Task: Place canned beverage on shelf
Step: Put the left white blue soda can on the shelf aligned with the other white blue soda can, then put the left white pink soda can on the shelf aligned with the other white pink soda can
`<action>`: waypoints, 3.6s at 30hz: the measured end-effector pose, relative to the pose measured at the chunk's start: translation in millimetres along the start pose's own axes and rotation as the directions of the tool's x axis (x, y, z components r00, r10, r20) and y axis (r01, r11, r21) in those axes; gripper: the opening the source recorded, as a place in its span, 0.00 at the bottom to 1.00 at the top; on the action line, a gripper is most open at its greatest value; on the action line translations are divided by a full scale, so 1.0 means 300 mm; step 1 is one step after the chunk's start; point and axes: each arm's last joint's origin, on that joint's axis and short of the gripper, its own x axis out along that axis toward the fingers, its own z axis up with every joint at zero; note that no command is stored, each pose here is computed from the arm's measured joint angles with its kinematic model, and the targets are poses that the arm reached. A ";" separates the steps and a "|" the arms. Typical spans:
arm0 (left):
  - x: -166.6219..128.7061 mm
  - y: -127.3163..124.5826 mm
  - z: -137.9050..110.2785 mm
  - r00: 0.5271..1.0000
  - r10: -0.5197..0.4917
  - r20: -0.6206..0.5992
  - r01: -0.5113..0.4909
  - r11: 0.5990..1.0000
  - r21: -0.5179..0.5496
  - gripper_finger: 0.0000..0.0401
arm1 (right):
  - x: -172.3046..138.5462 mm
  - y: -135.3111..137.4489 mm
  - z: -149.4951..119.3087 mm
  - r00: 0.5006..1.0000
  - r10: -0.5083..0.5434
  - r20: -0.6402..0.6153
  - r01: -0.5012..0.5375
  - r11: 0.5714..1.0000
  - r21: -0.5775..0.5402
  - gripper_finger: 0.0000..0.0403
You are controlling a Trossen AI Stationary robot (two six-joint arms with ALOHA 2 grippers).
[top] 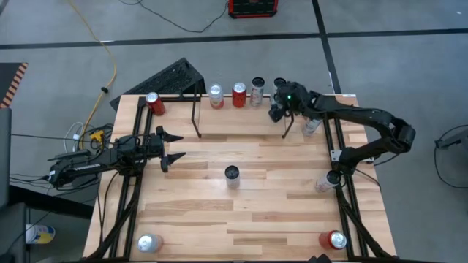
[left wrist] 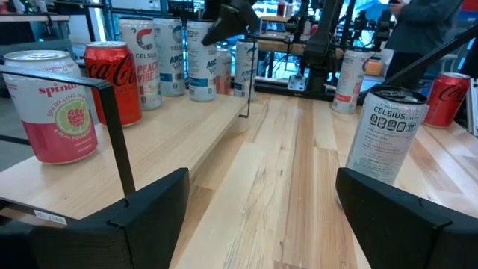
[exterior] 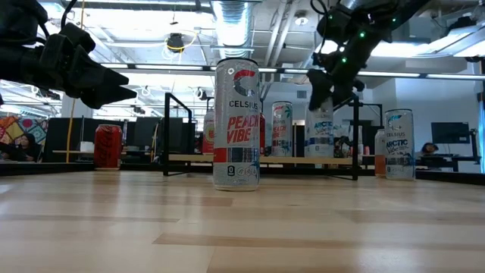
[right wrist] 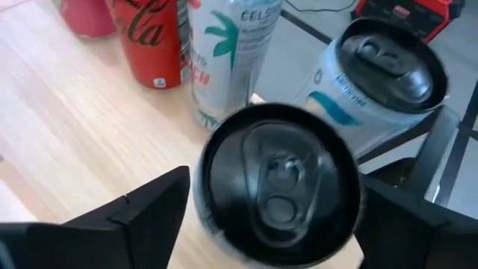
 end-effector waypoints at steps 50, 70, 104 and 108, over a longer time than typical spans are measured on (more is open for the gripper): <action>0.000 0.000 0.000 1.000 0.000 0.000 0.000 1.000 0.000 0.81 | -0.110 0.057 0.035 0.988 0.066 -0.141 -0.095 0.973 -0.209 0.04; 0.000 0.000 0.000 1.000 0.000 0.000 0.000 1.000 0.000 0.81 | -0.087 0.036 0.045 0.989 0.069 -0.131 -0.094 0.976 -0.196 0.05; 0.000 0.000 0.000 1.000 0.000 0.000 0.000 1.000 0.000 0.81 | -0.471 0.433 -0.019 0.826 0.535 -0.176 -0.563 0.766 -0.310 0.07; 0.000 0.000 0.000 1.000 0.000 0.000 0.000 1.000 0.000 0.81 | -0.523 0.481 -0.036 0.782 0.607 -0.143 -0.617 0.720 -0.317 0.07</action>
